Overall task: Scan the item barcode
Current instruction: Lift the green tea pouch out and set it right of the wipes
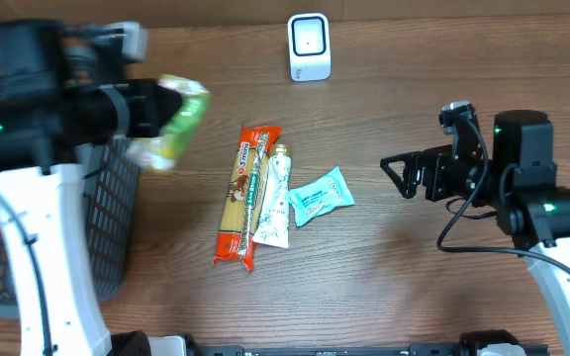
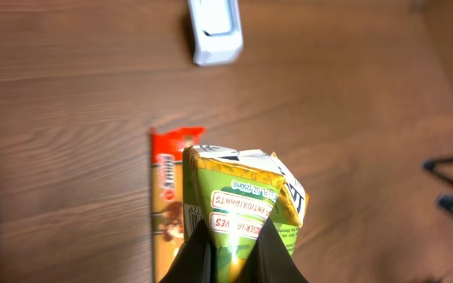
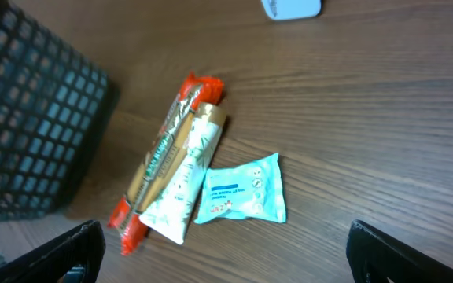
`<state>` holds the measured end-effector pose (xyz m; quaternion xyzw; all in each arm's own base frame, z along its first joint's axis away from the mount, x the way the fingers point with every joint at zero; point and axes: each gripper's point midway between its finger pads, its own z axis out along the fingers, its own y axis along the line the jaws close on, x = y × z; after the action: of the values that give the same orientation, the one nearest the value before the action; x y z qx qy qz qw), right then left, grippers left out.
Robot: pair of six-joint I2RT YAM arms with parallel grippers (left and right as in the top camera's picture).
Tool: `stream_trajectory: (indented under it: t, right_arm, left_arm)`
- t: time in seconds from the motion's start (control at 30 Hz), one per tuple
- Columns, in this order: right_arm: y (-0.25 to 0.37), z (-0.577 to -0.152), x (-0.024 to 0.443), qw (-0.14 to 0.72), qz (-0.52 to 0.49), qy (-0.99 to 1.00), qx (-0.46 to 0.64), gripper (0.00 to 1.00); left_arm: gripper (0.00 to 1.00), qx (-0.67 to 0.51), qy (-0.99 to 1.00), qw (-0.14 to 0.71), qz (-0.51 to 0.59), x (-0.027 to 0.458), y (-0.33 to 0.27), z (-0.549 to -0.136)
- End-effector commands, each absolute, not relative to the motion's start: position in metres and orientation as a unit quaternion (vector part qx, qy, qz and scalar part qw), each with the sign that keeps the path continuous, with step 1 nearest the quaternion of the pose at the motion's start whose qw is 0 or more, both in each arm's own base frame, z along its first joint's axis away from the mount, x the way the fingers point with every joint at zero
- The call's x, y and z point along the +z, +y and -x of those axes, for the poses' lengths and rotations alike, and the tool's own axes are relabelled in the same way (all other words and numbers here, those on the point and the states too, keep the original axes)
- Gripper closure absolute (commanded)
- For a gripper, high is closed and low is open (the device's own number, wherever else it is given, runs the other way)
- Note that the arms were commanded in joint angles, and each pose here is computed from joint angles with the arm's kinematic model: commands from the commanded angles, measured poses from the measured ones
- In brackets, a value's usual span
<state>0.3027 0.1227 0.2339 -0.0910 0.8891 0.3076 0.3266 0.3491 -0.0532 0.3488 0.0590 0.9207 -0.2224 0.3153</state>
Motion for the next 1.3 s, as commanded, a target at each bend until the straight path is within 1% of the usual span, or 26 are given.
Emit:
stream_trajectory:
  t: [0.0, 0.2, 0.33, 0.43, 0.47, 0.7, 0.93, 0.97, 1.03, 1.1, 1.13, 1.17, 1.23, 1.27]
  right_arm:
    - [0.101, -0.315, 0.278, 0.375, 0.059, 0.872, 0.309, 0.01]
    - [0.038, -0.321, 0.299, 0.399, -0.038, 0.874, 0.274, 0.00]
    - [-0.005, -0.316, 0.292, 0.394, -0.117, 0.876, 0.253, 0.00]
    - [-0.024, -0.311, 0.287, 0.386, -0.153, 0.876, 0.244, 0.00]
    - [-0.029, -0.307, 0.284, 0.380, -0.164, 0.877, 0.242, 0.00]
    - [-0.028, -0.305, 0.281, 0.373, -0.168, 0.879, 0.243, 0.00]
    - [-0.028, -0.304, 0.280, 0.371, -0.169, 0.880, 0.244, 0.00]
    - [-0.028, -0.304, 0.280, 0.371, -0.169, 0.880, 0.244, 0.00]
    - [-0.028, -0.304, 0.280, 0.371, -0.169, 0.880, 0.244, 0.00]
    - [-0.028, -0.304, 0.280, 0.371, -0.169, 0.880, 0.244, 0.00]
    - [-0.028, -0.304, 0.280, 0.371, -0.169, 0.880, 0.244, 0.00]
    - [-0.028, -0.304, 0.280, 0.371, -0.169, 0.880, 0.244, 0.00]
    - [-0.028, -0.304, 0.280, 0.370, -0.169, 0.880, 0.244, 0.00]
    - [-0.027, -0.304, 0.280, 0.369, -0.169, 0.880, 0.244, 0.00]
  left_arm:
    - [0.96, -0.172, 0.938, 0.289, -0.087, 0.328, -0.090, -0.362]
    - [0.96, -0.169, 0.954, 0.215, -0.119, 0.274, -0.166, -0.374]
    - [0.96, -0.180, 0.961, 0.168, -0.123, 0.230, -0.215, -0.383]
    - [0.96, -0.184, 0.964, 0.145, -0.126, 0.199, -0.246, -0.389]
    - [0.96, -0.187, 0.964, 0.137, -0.131, 0.181, -0.265, -0.392]
    - [0.96, -0.200, 0.957, 0.129, -0.169, 0.126, -0.325, -0.399]
    - [0.96, -0.189, 0.965, 0.089, -0.156, 0.078, -0.339, -0.394]
    - [0.94, -0.190, 0.965, 0.086, -0.156, 0.076, -0.339, -0.394]
    - [0.86, -0.191, 0.966, 0.083, -0.157, 0.074, -0.339, -0.393]
    - [0.71, -0.197, 0.964, 0.079, -0.162, 0.076, -0.341, -0.390]
    - [0.47, -0.204, 0.962, 0.078, -0.165, 0.078, -0.343, -0.389]
    - [0.35, -0.205, 0.961, 0.079, -0.166, 0.080, -0.343, -0.390]
    - [0.00, -0.204, 0.960, 0.082, -0.173, 0.084, -0.342, -0.391]
    - [0.00, -0.203, 0.958, 0.084, -0.183, 0.092, -0.341, -0.392]
